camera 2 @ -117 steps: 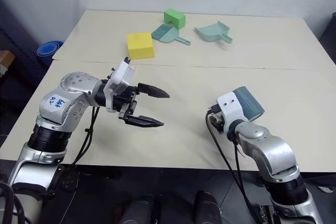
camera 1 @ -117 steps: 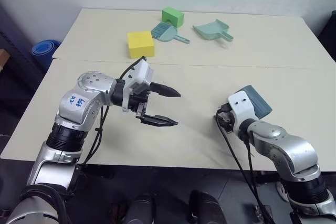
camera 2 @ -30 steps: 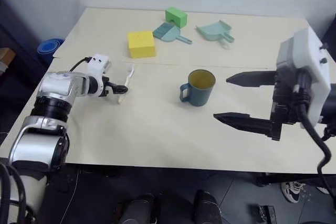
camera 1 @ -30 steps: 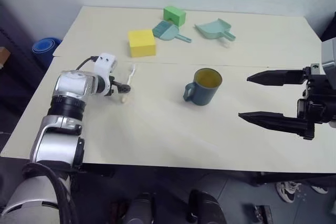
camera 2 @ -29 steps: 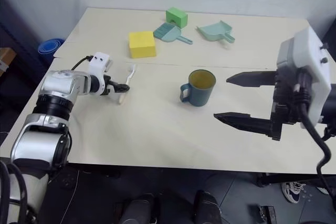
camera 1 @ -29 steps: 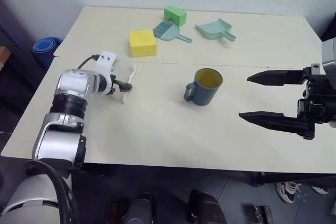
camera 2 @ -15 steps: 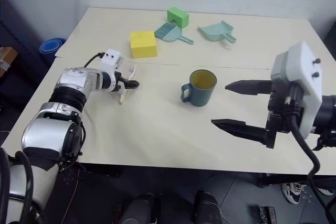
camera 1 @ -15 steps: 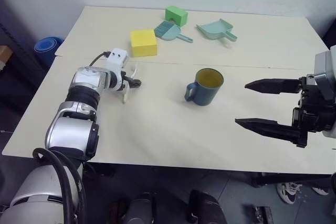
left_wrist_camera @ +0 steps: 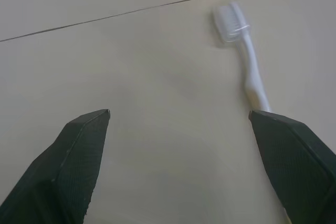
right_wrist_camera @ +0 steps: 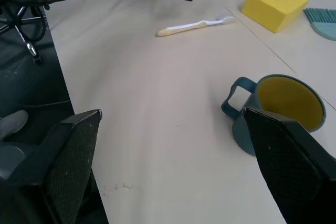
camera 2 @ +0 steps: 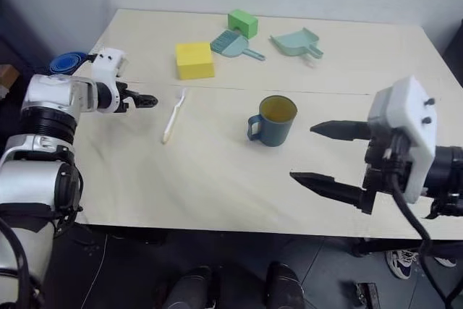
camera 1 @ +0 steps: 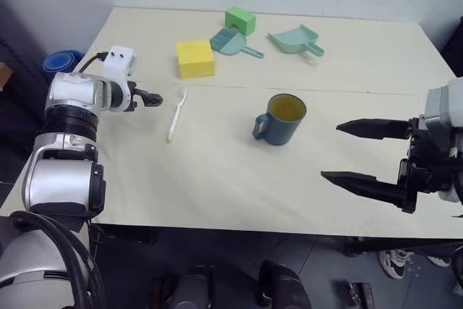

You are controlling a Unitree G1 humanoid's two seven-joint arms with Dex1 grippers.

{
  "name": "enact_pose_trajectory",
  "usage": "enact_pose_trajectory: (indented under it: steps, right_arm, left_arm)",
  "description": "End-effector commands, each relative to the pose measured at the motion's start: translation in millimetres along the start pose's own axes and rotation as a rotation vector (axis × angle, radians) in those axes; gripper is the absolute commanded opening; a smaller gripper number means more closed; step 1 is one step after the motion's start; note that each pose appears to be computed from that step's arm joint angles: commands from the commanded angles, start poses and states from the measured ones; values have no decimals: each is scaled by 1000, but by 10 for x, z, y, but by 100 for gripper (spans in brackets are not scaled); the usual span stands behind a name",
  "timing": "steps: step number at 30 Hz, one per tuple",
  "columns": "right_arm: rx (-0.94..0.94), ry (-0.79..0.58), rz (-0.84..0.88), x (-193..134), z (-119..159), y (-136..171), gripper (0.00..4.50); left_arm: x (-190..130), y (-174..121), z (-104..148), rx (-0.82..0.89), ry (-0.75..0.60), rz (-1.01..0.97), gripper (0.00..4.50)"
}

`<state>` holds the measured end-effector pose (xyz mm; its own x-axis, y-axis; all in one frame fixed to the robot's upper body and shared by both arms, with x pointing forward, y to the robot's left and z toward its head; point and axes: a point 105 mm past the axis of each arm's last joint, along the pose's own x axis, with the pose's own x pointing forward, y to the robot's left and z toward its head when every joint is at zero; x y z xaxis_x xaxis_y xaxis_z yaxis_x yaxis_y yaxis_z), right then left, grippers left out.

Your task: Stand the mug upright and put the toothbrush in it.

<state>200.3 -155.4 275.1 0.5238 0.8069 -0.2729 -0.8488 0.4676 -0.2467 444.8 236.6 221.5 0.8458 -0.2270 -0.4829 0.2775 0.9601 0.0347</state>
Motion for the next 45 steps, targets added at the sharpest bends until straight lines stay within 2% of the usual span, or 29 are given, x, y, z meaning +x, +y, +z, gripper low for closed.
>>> enact_pose_trajectory:
  steps: [1, 4, 6, 14, 22, 23, 26, 29, 36, 37, 42, 44, 45]
  right_arm:
    - [-56, -53, -47, -60, 101, -24, 448]
    - [-58, -56, -49, -50, 79, -19, 448]
    - [-59, -58, -49, -46, 75, -16, 448]
    - [-54, -72, -63, -45, 73, -6, 448]
    - [-53, -75, -75, -56, 85, -1, 448]
    - [-56, -73, -74, -60, 91, -2, 450]
    - [-58, -70, -72, -73, 104, -8, 450]
    - [-59, -60, -71, -85, 104, -18, 450]
    - [-60, -62, -75, -78, 100, -33, 450]
    - [-61, -62, -80, -77, 95, -37, 450]
    - [-22, -64, -115, -105, 47, -76, 450]
    - [38, -80, -125, -132, 17, -86, 450]
    - [61, -89, -137, -153, -1, -88, 450]
  left_arm:
    - [-1, -280, 408, -21, -115, -64, 450]
    - [142, -534, 438, 18, -112, -110, 450]
    - [241, -623, 358, 38, -79, -114, 450]
    - [509, -615, -158, 90, 78, -38, 450]
    - [616, -652, -418, 22, 124, -37, 450]
    - [625, -662, -438, 3, 125, -39, 411]
    - [635, -678, -454, -21, 125, -42, 336]
    - [635, -689, -442, -45, 118, -46, 228]
    - [604, -607, -437, -68, 112, -29, 32]
    - [597, -590, -440, -72, 113, -26, 19]
    - [560, -543, -375, -98, 86, -26, 19]
    - [534, -596, -164, -146, -11, -67, 19]
    - [496, -689, 75, -143, -118, -127, 19]
